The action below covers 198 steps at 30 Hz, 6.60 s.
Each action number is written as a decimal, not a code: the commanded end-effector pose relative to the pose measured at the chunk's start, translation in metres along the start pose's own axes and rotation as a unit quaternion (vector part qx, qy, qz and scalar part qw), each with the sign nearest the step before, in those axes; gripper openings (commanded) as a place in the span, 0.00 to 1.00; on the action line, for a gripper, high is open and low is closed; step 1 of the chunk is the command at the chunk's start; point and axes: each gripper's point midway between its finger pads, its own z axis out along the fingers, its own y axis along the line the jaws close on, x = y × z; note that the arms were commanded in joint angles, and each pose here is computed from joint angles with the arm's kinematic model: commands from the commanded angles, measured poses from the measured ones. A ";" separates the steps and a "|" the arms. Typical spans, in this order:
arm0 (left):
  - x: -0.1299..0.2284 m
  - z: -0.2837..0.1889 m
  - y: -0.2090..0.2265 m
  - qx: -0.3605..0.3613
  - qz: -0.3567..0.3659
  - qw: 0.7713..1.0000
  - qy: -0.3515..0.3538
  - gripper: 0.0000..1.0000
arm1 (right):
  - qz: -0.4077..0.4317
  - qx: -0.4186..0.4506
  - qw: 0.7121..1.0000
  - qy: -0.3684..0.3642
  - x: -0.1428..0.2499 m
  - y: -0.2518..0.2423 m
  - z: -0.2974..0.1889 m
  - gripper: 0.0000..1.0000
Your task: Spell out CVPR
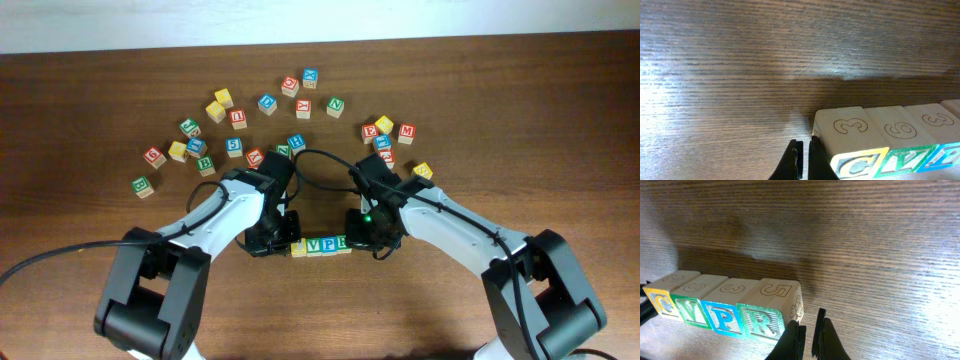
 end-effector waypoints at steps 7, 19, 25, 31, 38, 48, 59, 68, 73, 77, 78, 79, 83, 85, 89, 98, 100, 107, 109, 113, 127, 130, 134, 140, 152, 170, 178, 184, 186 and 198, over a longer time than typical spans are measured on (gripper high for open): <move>-0.003 -0.004 -0.015 0.025 0.024 0.999 -0.015 0.00 | 0.016 -0.002 1.000 0.023 0.012 0.002 0.003 0.04; 0.001 -0.004 -0.013 0.021 0.022 0.999 -0.009 0.00 | -0.005 0.039 0.999 -0.012 -0.001 -0.012 0.002 0.05; -0.001 -0.004 -0.009 0.011 0.022 1.000 -0.014 0.00 | 0.003 0.039 0.999 -0.003 0.003 -0.013 0.002 0.04; -0.004 -0.005 0.012 -0.045 0.014 0.999 -0.027 0.00 | 0.012 0.066 0.997 -0.025 -0.008 -0.027 -0.001 0.04; -0.009 -0.007 0.027 -0.085 -0.042 0.994 -0.050 0.00 | -0.005 -0.008 0.998 -0.063 -0.044 -0.010 -0.016 0.04; -0.014 -0.011 0.044 -0.085 -0.097 0.991 -0.045 0.00 | -0.045 -0.012 0.997 -0.066 -0.035 0.012 -0.009 0.05; -0.014 -0.011 0.044 -0.085 -0.096 0.991 -0.045 0.00 | -0.051 0.017 0.997 -0.062 -0.027 0.007 -0.005 0.05; -0.014 -0.011 0.044 -0.085 -0.096 0.991 -0.045 0.00 | -0.052 0.011 0.997 -0.059 -0.027 0.009 -0.005 0.05; -0.013 -0.011 0.044 -0.085 -0.097 0.991 -0.045 0.00 | -0.054 0.000 0.997 -0.059 -0.027 0.014 -0.005 0.05; -0.013 -0.011 0.044 -0.085 -0.096 0.991 -0.045 0.00 | -0.054 -0.008 0.997 -0.054 -0.025 0.016 -0.005 0.05; -0.013 -0.011 0.044 -0.085 -0.096 0.991 -0.045 0.00 | -0.054 -0.008 0.997 -0.054 -0.026 0.016 -0.005 0.05; -0.013 -0.011 0.044 -0.085 -0.097 0.991 -0.045 0.00 | -0.054 -0.008 0.997 -0.055 -0.026 0.016 -0.005 0.05; -0.013 -0.011 0.044 -0.085 -0.096 0.991 -0.045 0.00 | -0.054 -0.008 0.997 -0.053 -0.025 0.016 -0.005 0.05; -0.013 -0.011 0.044 -0.085 -0.097 0.991 -0.045 0.00 | -0.036 0.007 0.998 -0.060 -0.027 0.010 -0.005 0.05; -0.013 -0.011 0.044 -0.085 -0.096 0.991 -0.045 0.00 | -0.014 0.033 0.997 -0.075 -0.033 -0.001 -0.007 0.05; -0.013 -0.011 0.044 -0.085 -0.096 0.991 -0.045 0.00 | 0.037 0.057 0.996 -0.058 -0.020 -0.015 -0.003 0.05; -0.013 -0.011 0.044 -0.085 -0.096 0.991 -0.045 0.00 | 0.037 0.058 0.996 -0.055 -0.020 -0.016 -0.001 0.05; -0.013 -0.011 0.043 -0.084 -0.096 0.991 -0.044 0.00 | 0.046 0.062 0.995 -0.070 -0.032 -0.023 0.000 0.05; -0.013 -0.011 0.043 -0.084 -0.096 0.991 -0.044 0.00 | 0.066 0.056 0.994 -0.067 -0.037 -0.031 -0.005 0.05; -0.013 -0.011 0.043 -0.084 -0.096 0.991 -0.044 0.00 | 0.093 0.024 0.995 0.002 -0.024 -0.050 -0.018 0.05; -0.013 -0.011 0.043 -0.084 -0.096 0.991 -0.044 0.00 | 0.068 0.012 0.998 0.009 -0.006 -0.019 0.000 0.06; -0.013 -0.011 0.043 -0.084 -0.096 0.991 -0.044 0.00 | 0.064 0.006 0.998 0.001 -0.011 -0.017 0.000 0.05; -0.013 -0.011 0.043 -0.084 -0.096 0.991 -0.044 0.00 | 0.064 0.005 0.998 0.001 -0.011 -0.017 0.000 0.06; -0.013 -0.011 0.043 -0.084 -0.096 0.991 -0.044 0.00 | 0.074 0.057 0.996 0.004 -0.004 -0.037 -0.001 0.06; -0.013 -0.011 0.043 -0.084 -0.096 0.991 -0.044 0.00 | 0.058 0.003 0.998 0.025 0.003 -0.010 0.003 0.05; -0.013 -0.011 0.043 -0.084 -0.096 0.991 -0.044 0.00 | 0.014 0.001 0.997 -0.079 -0.044 -0.003 0.000 0.05; -0.013 -0.011 0.043 -0.084 -0.096 0.991 -0.045 0.00 | -0.044 -0.027 0.997 -0.062 -0.035 0.012 0.002 0.04; -0.013 -0.011 0.043 -0.084 -0.096 0.991 -0.044 0.00 | -0.062 -0.030 0.996 -0.064 -0.032 0.020 0.004 0.04; -0.013 -0.011 0.043 -0.084 -0.096 0.991 -0.044 0.00 | -0.062 -0.028 0.996 -0.060 -0.031 0.019 0.004 0.04; -0.013 -0.011 0.043 -0.084 -0.096 0.991 -0.044 0.00 | -0.056 -0.029 0.997 -0.036 -0.020 0.017 0.006 0.04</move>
